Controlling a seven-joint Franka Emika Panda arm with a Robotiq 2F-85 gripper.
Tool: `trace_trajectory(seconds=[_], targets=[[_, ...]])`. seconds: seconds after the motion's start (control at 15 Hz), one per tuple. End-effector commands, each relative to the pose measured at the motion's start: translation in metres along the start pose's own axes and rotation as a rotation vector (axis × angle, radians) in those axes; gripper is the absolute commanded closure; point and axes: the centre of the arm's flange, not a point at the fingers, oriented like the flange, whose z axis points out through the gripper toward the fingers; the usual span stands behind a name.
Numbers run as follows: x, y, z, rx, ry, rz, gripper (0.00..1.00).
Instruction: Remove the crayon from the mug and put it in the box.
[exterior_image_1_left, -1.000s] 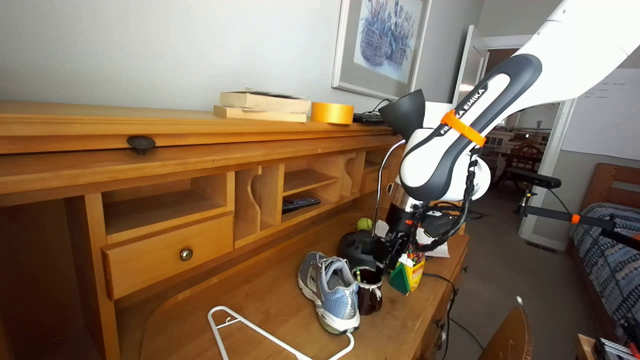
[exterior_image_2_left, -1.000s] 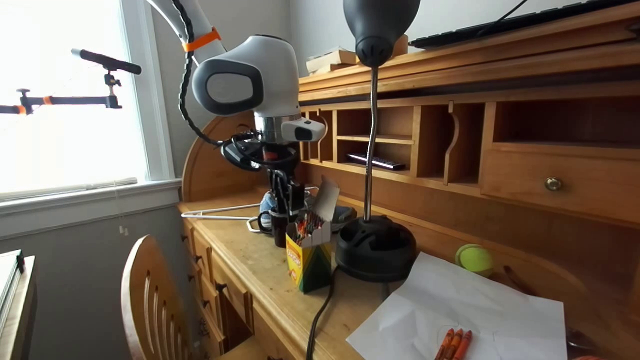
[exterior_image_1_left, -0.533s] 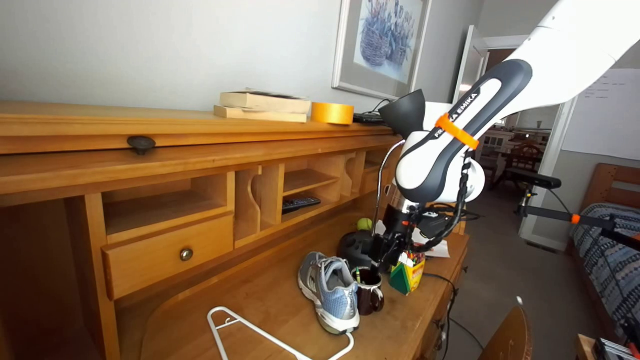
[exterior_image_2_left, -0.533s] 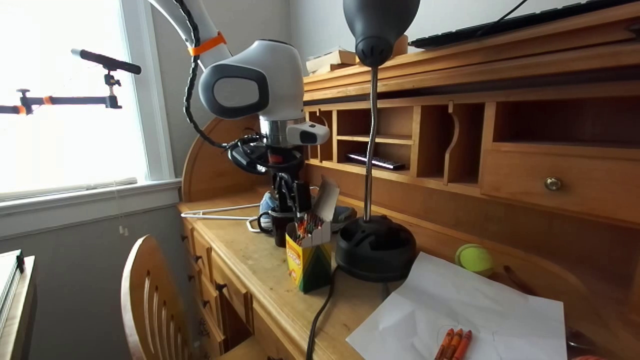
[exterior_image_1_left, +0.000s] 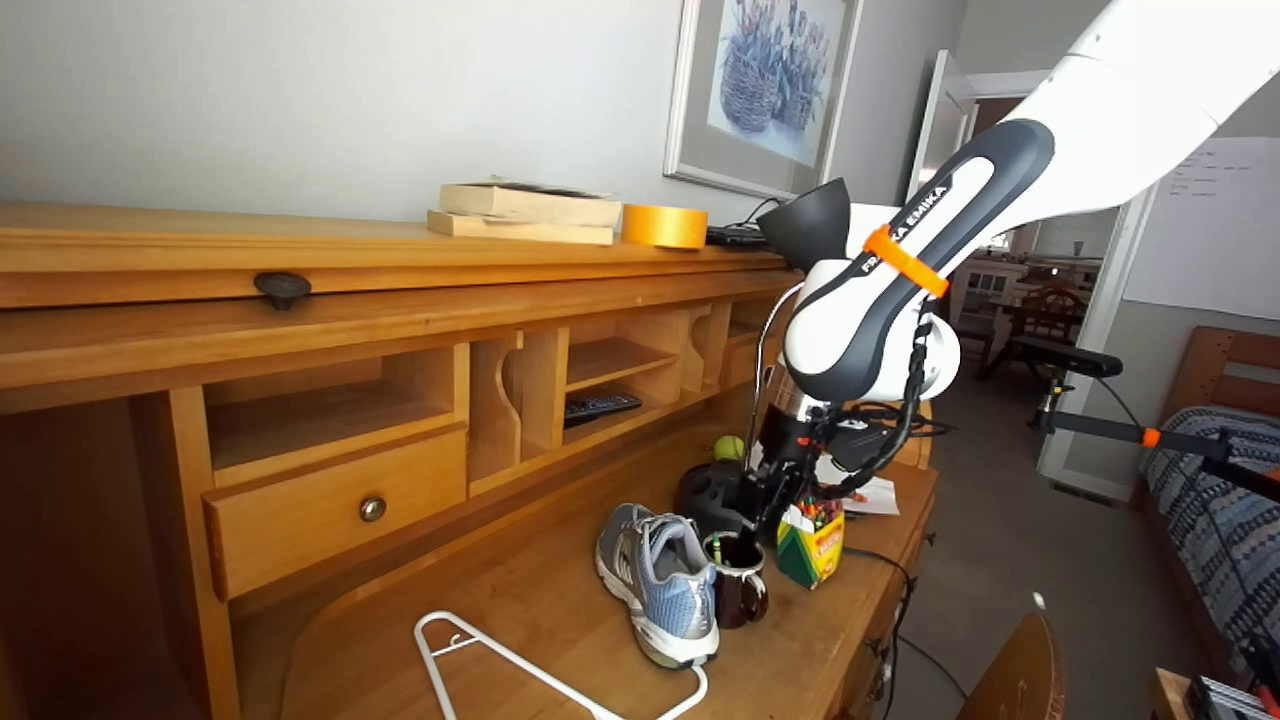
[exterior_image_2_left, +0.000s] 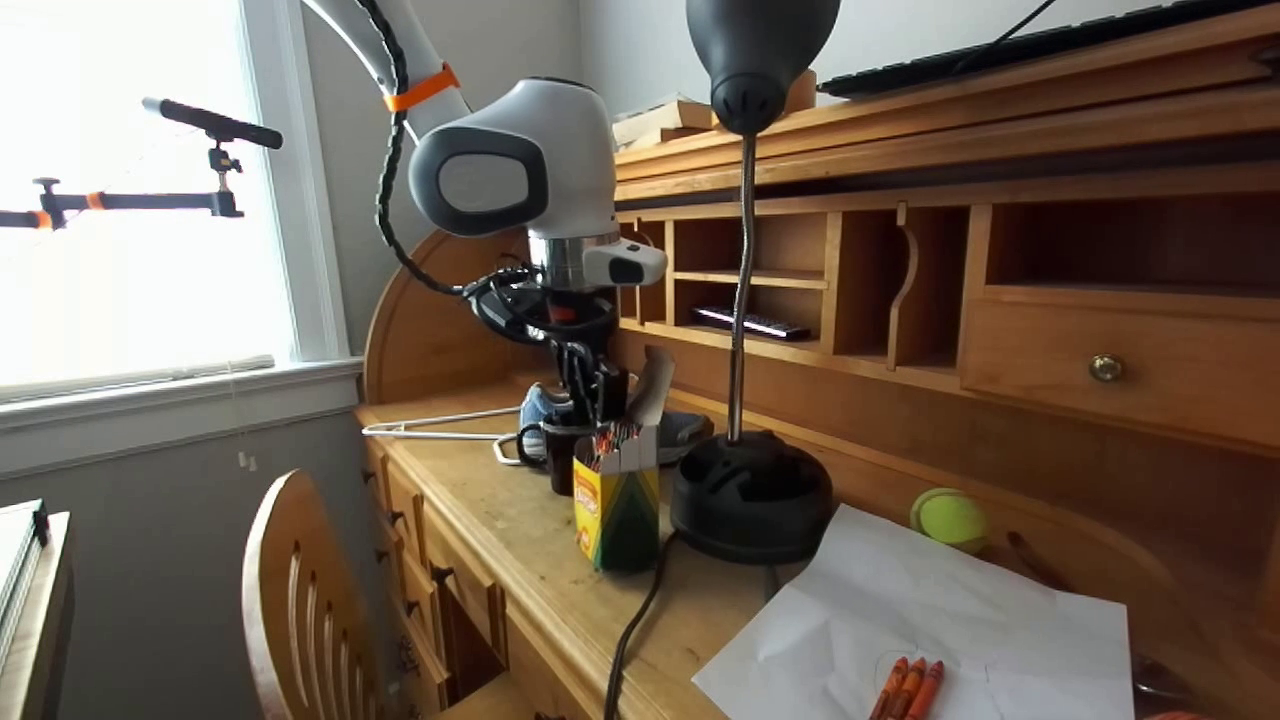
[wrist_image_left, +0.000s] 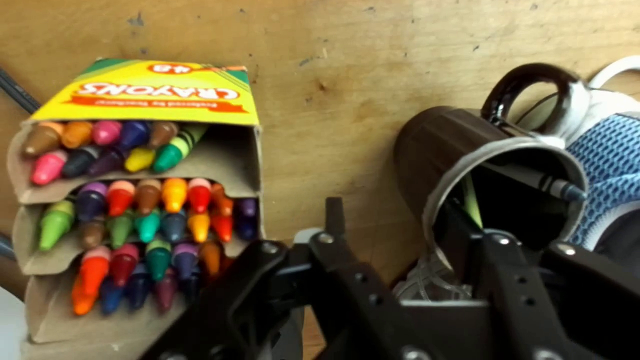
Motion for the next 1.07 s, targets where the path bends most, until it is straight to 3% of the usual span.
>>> trace_trajectory(seconds=[0.0,0.07,0.13,0.2,0.27,0.73,1.0], targets=[[0.0030,0.0014,0.0090,-0.001,-0.032,-0.006,0.82],[0.0025,0.0009,0.0096,-0.003,-0.034,-0.009,0.89],[0.0022,0.0007,0.0102,-0.005,-0.037,-0.011,0.45],[0.0019,0.0005,0.0108,-0.008,-0.039,-0.013,0.52],[0.0015,0.0007,0.0111,-0.009,-0.039,-0.014,0.51],[-0.0006,0.0006,0.0093,-0.016,-0.040,-0.022,0.01],[-0.0022,-0.0007,0.0092,-0.009,-0.048,-0.023,0.00]])
